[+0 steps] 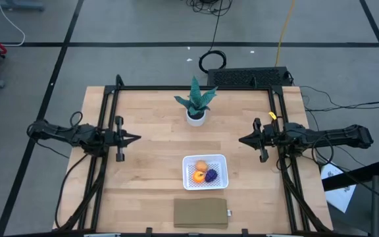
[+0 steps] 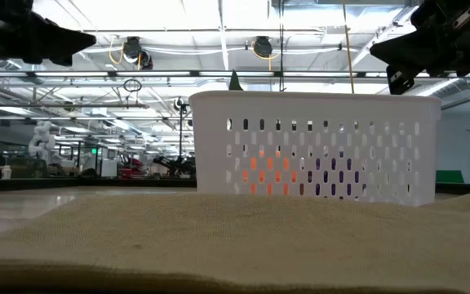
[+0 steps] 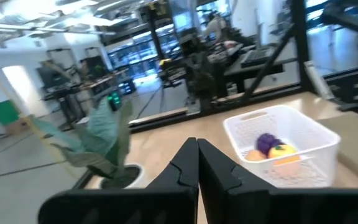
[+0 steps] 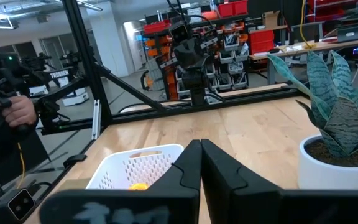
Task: Pick and placing Produce into tupperware
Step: Return to Home Position
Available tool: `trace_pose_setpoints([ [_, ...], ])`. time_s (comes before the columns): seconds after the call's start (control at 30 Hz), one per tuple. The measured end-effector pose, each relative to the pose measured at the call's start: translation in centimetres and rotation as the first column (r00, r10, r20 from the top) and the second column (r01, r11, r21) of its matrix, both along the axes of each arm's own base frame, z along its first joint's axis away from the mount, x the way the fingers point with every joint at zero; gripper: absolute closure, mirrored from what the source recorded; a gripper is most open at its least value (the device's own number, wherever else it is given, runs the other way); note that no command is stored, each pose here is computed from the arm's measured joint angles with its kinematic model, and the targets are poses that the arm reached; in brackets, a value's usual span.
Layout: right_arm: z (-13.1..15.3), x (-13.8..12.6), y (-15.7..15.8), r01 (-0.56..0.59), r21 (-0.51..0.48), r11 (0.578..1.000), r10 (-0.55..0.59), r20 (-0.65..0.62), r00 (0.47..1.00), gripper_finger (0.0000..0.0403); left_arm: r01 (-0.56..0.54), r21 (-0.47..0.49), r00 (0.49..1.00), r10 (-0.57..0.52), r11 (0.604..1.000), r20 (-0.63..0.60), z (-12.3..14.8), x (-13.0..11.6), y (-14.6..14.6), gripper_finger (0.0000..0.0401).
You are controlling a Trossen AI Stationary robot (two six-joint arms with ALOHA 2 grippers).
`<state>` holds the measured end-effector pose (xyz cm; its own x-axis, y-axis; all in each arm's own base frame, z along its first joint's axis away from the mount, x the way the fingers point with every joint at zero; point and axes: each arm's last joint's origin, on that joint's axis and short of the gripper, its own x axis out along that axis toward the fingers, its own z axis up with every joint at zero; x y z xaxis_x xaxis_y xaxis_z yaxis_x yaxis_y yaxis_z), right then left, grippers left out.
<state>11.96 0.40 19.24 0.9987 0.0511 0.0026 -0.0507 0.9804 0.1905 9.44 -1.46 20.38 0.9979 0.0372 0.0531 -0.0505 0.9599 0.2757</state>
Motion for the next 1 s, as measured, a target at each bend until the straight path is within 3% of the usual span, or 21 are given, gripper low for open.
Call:
trace_pose_setpoints([
  [0.37,-0.7,0.0,0.0,-0.004,0.005,1.000,0.004,0.010,1.000,0.0403,0.158,-0.051,0.987,-0.160,0.986,-0.024,-0.8,-0.4,-0.4,0.0401],
  [0.67,-1.4,-0.1,0.0,-0.001,0.015,1.000,0.000,0.052,0.999,0.0403,0.220,-0.074,0.973,-0.224,0.973,-0.057,-1.1,-0.4,-0.5,0.0401],
  [1.0,-1.4,-0.1,0.0,-0.001,0.007,1.000,0.001,0.058,0.998,0.0403,0.219,-0.074,0.971,-0.225,0.973,-0.083,-1.4,-0.4,-0.6,0.0401],
])
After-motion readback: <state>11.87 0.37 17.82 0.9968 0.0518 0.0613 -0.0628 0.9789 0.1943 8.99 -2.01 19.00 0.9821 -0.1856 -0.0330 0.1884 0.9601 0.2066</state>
